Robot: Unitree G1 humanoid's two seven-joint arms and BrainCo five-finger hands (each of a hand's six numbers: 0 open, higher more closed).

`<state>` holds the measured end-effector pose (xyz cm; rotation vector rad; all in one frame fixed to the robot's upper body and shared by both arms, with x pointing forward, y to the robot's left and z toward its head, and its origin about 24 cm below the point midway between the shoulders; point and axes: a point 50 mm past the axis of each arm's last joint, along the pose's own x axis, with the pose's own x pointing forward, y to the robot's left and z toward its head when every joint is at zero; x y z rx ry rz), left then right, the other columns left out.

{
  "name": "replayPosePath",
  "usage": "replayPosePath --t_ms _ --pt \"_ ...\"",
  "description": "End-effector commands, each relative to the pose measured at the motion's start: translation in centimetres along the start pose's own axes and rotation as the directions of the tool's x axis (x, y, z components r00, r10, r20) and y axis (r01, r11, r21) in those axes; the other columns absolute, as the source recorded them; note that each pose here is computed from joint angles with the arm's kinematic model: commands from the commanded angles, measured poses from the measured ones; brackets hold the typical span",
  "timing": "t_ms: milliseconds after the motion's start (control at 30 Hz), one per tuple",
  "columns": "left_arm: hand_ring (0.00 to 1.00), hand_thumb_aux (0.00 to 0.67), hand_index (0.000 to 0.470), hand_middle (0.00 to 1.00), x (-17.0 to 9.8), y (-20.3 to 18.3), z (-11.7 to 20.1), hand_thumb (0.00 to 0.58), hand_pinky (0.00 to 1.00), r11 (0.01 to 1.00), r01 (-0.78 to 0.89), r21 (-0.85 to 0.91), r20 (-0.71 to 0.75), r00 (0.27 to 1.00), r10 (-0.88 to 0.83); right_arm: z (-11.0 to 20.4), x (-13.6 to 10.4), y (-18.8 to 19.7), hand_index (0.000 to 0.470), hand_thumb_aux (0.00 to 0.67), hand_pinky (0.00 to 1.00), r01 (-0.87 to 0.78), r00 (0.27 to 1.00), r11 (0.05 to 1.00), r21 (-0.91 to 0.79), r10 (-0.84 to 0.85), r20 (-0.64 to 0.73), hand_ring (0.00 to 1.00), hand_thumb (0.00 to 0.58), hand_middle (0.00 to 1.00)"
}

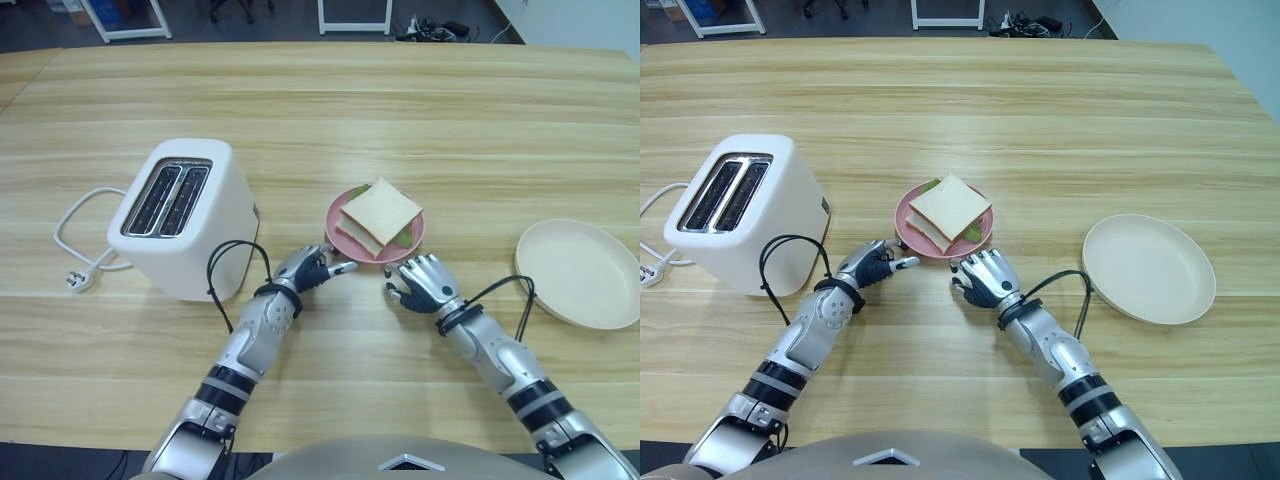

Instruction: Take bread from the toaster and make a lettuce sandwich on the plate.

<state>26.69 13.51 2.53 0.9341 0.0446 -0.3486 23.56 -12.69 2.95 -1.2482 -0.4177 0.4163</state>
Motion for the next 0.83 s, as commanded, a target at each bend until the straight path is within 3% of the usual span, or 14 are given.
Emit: replayPosePath --t_ms 33,100,200,333,633,833 --pt "0.00 0.000 0.000 0.00 -0.8 3.0 2.0 0.000 0.00 0.947 -0.245 -0.208 0.144 0.950 0.278 0.8 -1.4 -4.9 0.000 0.000 0.00 0.181 0.983 0.934 0.307 -0.185 -0.017 0.00 0.000 0.00" --pt "0.00 0.000 0.000 0.00 -1.2 3.9 3.3 0.000 0.00 0.873 -0.307 -0.379 0.187 0.899 0.397 0.6 -1.6 -6.9 0.000 0.000 0.00 0.300 0.952 0.843 0.447 -0.295 -0.082 0.00 0.000 0.00" --pt "0.00 0.000 0.000 0.00 -1.6 4.4 5.1 0.000 0.00 0.669 -0.235 -0.705 0.193 0.844 0.500 -0.9 -1.7 -7.6 0.000 0.000 0.00 0.405 0.914 0.729 0.553 -0.347 -0.212 0.00 0.000 0.00" --pt "0.00 0.000 0.000 0.00 -1.0 4.5 4.5 0.000 0.00 0.564 -0.223 -0.795 0.132 0.844 0.519 -2.3 -1.4 -6.0 0.000 0.000 0.00 0.456 0.889 0.636 0.622 -0.300 -0.345 0.00 0.000 0.00" --pt "0.00 0.000 0.000 0.00 -0.8 5.8 3.4 0.000 0.00 0.561 -0.259 -0.787 0.123 0.824 0.553 -3.2 0.0 -5.5 0.000 0.000 0.00 0.572 0.815 0.536 0.621 -0.286 -0.504 0.00 0.000 0.00" --pt "0.00 0.000 0.000 0.00 0.3 5.4 3.0 0.000 0.00 0.559 -0.254 -0.789 0.115 0.834 0.540 -2.8 0.8 -5.7 0.000 0.000 0.00 0.576 0.815 0.532 0.621 -0.319 -0.483 0.00 0.000 0.00"
